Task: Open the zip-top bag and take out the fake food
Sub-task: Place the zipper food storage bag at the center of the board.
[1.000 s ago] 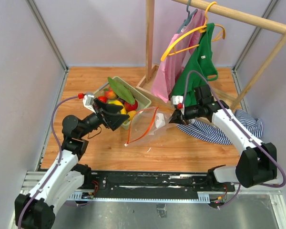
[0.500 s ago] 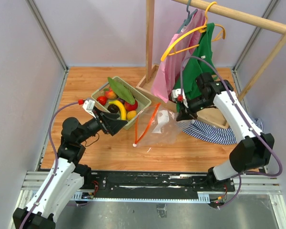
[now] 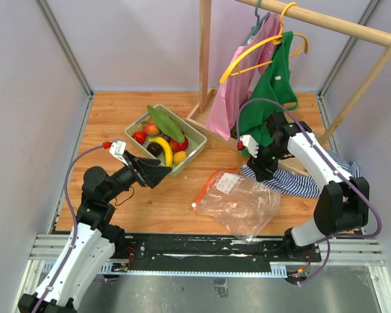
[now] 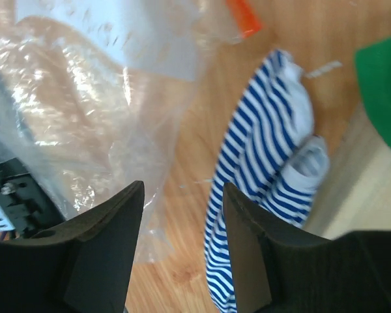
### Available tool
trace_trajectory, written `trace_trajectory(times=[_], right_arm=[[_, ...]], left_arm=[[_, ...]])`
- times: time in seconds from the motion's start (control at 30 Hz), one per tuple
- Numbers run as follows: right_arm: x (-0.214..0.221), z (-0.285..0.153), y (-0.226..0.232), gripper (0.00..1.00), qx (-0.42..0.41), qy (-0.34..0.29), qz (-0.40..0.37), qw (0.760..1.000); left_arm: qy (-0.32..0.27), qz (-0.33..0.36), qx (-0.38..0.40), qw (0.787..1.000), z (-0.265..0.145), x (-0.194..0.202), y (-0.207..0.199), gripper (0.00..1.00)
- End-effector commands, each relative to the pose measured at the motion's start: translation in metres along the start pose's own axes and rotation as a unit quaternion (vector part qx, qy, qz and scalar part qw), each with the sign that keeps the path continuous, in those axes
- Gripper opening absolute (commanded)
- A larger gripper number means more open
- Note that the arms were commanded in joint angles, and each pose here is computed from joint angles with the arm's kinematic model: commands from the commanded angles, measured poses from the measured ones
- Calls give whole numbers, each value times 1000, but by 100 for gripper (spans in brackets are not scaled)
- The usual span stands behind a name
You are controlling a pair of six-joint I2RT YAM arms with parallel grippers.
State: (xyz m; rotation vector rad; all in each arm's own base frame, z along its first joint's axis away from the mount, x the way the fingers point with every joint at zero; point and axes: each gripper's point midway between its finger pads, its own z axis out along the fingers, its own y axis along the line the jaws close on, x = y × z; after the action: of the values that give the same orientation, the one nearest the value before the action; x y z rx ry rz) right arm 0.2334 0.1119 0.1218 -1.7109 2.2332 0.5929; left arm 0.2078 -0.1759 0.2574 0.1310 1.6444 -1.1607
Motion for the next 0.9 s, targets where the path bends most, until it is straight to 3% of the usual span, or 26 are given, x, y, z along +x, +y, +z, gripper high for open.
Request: trace_trajectory(times=[0.0, 0.3, 0.4, 0.47, 0.67, 0.87], right_arm=[[3, -30, -52, 55, 150, -3, 50, 987], [-19, -106, -52, 63, 266, -124, 28, 955], [-30, -134, -42, 81, 303, -170, 13, 938], [-38, -154, -33, 100, 320, -211, 15, 923], [-74, -215, 3, 99, 287, -322, 53, 901], [-101, -311, 4, 99, 383, -379, 124, 833]], left_arm=[[-5, 7, -11, 1000, 0, -5, 3, 93], [11, 19, -64, 998, 5, -9, 20, 93], [4, 31, -76, 997, 7, -20, 21, 95], [-4, 53, -94, 994, 8, -33, 23, 96], [-3, 116, -186, 976, 13, -97, 24, 99], [-44, 155, -165, 973, 24, -172, -25, 99]])
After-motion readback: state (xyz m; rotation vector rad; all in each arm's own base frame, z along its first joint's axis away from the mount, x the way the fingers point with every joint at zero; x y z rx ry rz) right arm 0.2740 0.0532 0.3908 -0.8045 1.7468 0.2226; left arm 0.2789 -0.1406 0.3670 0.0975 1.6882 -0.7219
